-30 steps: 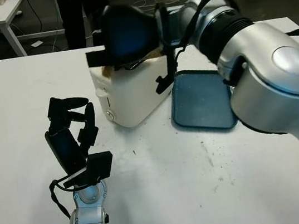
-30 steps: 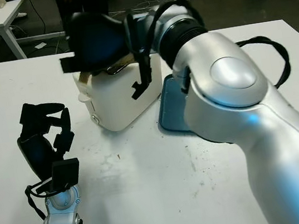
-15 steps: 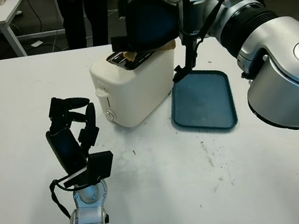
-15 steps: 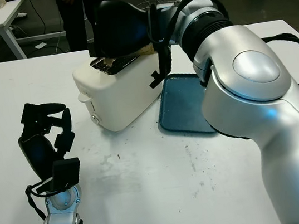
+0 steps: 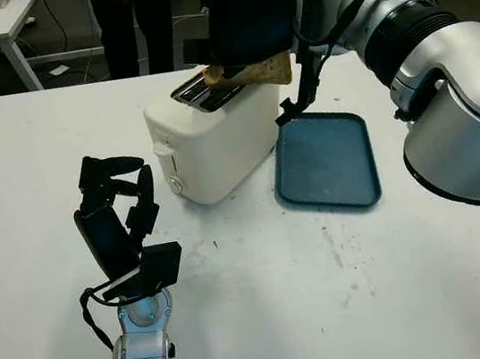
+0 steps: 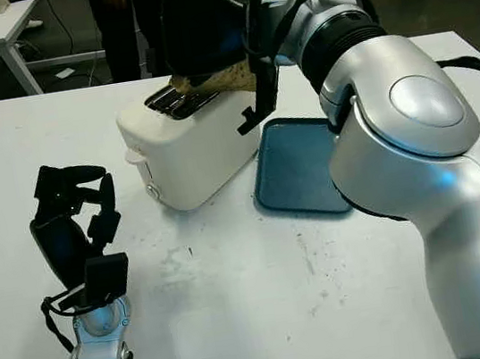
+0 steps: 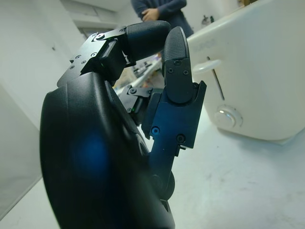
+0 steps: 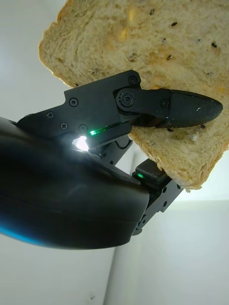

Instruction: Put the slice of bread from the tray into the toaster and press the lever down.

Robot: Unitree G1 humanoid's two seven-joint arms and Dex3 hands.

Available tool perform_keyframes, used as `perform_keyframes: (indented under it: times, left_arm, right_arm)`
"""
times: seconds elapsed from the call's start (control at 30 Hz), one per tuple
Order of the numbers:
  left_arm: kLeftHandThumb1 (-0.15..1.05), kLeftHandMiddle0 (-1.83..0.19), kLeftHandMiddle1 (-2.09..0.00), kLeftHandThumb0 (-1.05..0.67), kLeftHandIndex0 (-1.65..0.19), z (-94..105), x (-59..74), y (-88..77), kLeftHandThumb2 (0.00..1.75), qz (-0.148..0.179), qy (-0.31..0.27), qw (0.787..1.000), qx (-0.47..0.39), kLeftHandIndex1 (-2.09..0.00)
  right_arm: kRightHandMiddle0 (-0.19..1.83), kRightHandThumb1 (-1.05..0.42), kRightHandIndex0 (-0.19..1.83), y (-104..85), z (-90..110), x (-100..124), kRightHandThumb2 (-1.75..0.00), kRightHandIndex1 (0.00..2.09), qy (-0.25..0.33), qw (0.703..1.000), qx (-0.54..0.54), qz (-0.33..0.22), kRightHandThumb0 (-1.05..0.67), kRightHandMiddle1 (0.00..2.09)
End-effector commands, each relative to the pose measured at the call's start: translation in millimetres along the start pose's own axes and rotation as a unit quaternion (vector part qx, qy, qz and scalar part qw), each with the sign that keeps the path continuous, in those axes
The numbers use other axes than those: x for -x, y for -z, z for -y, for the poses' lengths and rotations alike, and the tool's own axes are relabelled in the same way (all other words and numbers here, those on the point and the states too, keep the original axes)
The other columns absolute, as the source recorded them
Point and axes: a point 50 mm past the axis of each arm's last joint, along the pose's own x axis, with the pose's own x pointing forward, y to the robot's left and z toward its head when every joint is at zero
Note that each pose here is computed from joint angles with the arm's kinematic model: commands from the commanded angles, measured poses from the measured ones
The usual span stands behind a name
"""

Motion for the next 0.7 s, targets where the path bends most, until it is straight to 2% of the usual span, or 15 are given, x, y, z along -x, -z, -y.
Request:
perform_keyframes:
  times: [0.0,0.5,0.67]
  left_arm:
    - [0.92,-0.62,-1.71,-0.48,-0.46,1.9,1.2,-1.4,0.37,0.001,-0.003,1.0,0.009,-1.47]
    - [0.92,-0.63,-1.72,-0.49,-0.46,2.9,1.3,-1.1,0.37,0.0,-0.004,1.0,0.008,-1.47]
    - [0.92,-0.63,-1.72,-0.5,-0.46,3.0,1.0,-1.3,0.37,0.001,-0.003,1.0,0.01,-1.48]
  right_arm:
    - [0.85,-0.92,1.11,3.8,6.1,-3.6,-0.51,1.75,0.015,1.0,-0.008,-0.006,-0.65,1.75]
    - [0.9,-0.92,1.16,6.9,10.1,-0.6,-0.48,1.75,0.033,0.999,0.001,0.01,-0.65,1.75]
    - [0.88,-0.92,1.13,8.4,9.2,3.0,-0.53,1.75,0.028,1.0,0.0,0.013,-0.63,1.75]
